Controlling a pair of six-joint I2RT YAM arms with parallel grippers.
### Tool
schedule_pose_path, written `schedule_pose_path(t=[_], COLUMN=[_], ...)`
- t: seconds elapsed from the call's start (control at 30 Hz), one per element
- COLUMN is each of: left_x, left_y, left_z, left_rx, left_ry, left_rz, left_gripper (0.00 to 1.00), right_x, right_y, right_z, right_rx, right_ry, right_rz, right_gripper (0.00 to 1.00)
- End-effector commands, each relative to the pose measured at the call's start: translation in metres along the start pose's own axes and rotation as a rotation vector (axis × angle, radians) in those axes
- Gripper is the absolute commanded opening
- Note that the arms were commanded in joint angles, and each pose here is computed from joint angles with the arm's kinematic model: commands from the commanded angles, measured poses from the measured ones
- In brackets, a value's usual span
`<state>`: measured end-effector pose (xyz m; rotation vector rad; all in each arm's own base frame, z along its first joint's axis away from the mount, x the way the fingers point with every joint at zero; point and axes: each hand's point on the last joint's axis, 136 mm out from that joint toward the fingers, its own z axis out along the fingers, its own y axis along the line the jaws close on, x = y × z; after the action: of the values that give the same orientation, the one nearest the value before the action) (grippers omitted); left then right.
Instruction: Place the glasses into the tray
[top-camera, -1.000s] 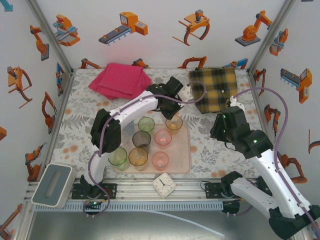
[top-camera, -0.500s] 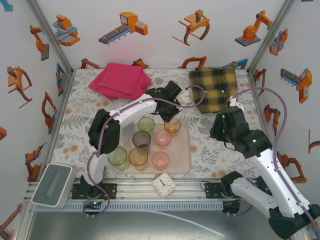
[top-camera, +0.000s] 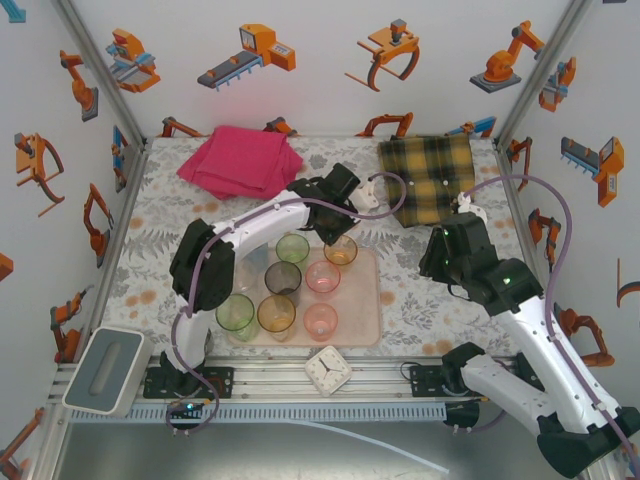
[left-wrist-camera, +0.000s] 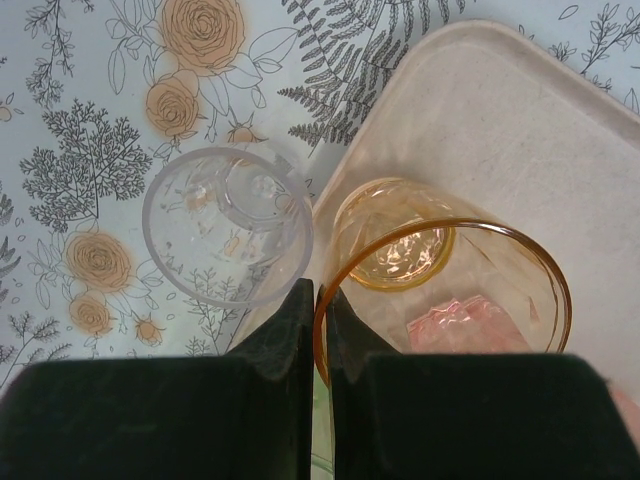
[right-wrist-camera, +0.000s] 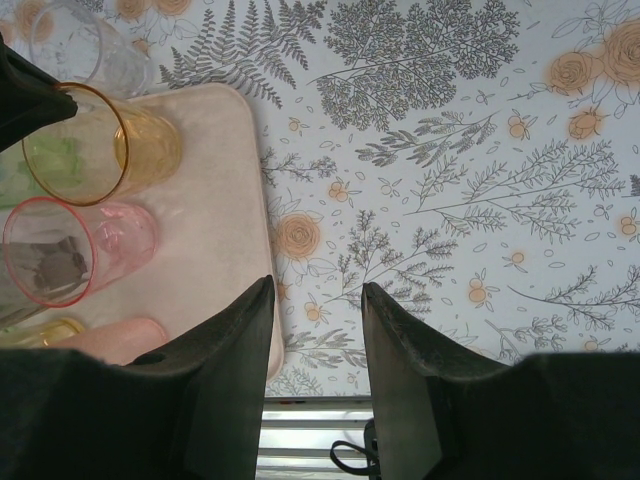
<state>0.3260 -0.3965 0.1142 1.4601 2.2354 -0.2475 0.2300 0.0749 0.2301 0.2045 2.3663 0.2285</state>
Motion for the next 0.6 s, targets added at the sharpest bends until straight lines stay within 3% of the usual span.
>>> schedule_pose_path(t=[0.0, 0.57], left_x=[0.001, 0.022], left_y=[0.006, 0.021], left_z=[-0.015, -0.016], left_rx=[-0.027, -0.045], left_ry=[-0.006, 0.040], left_rz=[0.012, -0.041], left_gripper=[0.07, 0.11], right_x=[-0.003, -0.004], right_y=[0.001, 0.008], right_z=[0.002, 0.008], right_rx=[-0.007, -0.028], right_ry=[-0.019, -0.008], right_rz=[0.007, 0.006], right_gripper=[0.41, 0.41])
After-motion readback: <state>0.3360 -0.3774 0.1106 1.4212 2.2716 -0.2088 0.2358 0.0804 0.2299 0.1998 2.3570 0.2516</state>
